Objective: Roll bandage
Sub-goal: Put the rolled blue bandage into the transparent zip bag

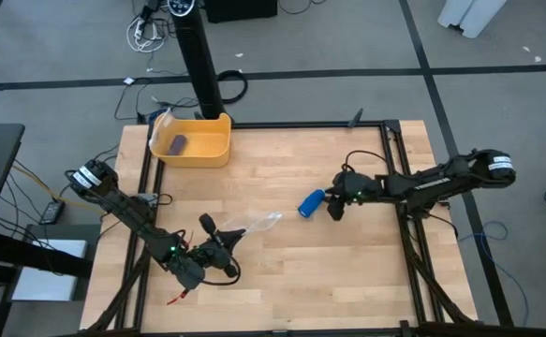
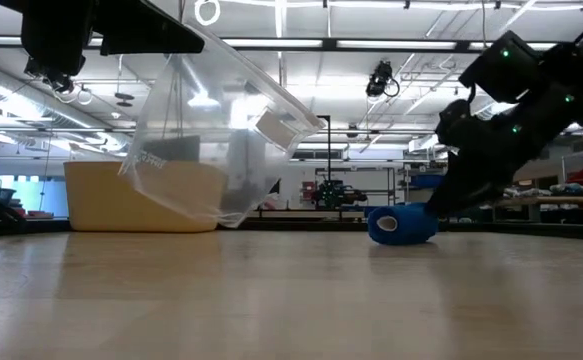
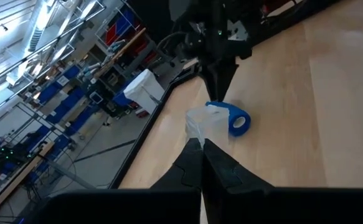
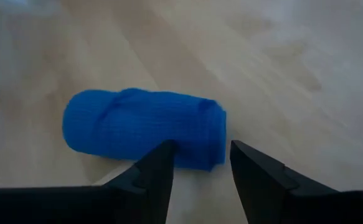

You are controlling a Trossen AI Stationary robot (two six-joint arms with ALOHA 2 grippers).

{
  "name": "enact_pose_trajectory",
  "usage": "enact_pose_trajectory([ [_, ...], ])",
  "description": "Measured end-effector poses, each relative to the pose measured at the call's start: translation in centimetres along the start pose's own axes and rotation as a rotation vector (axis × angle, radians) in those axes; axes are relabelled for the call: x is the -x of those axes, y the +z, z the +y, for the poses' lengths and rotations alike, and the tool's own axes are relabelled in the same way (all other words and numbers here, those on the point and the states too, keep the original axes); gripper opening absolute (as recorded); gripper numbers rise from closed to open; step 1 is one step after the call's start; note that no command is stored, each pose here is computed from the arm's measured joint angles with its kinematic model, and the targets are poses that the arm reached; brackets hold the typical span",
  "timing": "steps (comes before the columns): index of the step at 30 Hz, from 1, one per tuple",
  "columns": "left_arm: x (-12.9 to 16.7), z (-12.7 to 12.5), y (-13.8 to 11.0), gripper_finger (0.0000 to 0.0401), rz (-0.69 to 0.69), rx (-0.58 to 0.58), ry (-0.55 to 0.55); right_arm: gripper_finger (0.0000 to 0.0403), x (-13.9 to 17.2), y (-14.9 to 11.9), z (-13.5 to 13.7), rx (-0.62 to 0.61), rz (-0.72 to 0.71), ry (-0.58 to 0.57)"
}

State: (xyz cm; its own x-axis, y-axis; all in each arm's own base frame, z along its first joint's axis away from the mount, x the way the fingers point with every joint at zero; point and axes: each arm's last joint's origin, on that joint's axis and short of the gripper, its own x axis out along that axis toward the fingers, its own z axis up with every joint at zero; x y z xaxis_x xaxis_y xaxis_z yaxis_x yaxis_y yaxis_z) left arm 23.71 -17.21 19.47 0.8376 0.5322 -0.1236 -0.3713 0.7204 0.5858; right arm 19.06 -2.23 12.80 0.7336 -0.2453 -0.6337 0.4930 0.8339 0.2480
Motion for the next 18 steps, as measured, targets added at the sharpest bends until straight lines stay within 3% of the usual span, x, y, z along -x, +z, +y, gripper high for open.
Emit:
enact_pose_trajectory([
  [5,0.0,0.0,0.0,0.0000,-0.002,0.008,-0.010,0.0171,0.0,-0.4,-0.6,-0.018,-0.060,0.055],
  [10,0.0,-0.1,0.0,0.0000,-0.003,0.025,-0.019,0.0187,0.0,-0.3,-0.8,-0.009,-0.077,0.032],
  [18,0.0,-0.1,0.0,0.0000,-0.003,0.023,-0.020,0.0196,-0.6,-0.5,-1.2,-0.045,-0.009,0.101],
])
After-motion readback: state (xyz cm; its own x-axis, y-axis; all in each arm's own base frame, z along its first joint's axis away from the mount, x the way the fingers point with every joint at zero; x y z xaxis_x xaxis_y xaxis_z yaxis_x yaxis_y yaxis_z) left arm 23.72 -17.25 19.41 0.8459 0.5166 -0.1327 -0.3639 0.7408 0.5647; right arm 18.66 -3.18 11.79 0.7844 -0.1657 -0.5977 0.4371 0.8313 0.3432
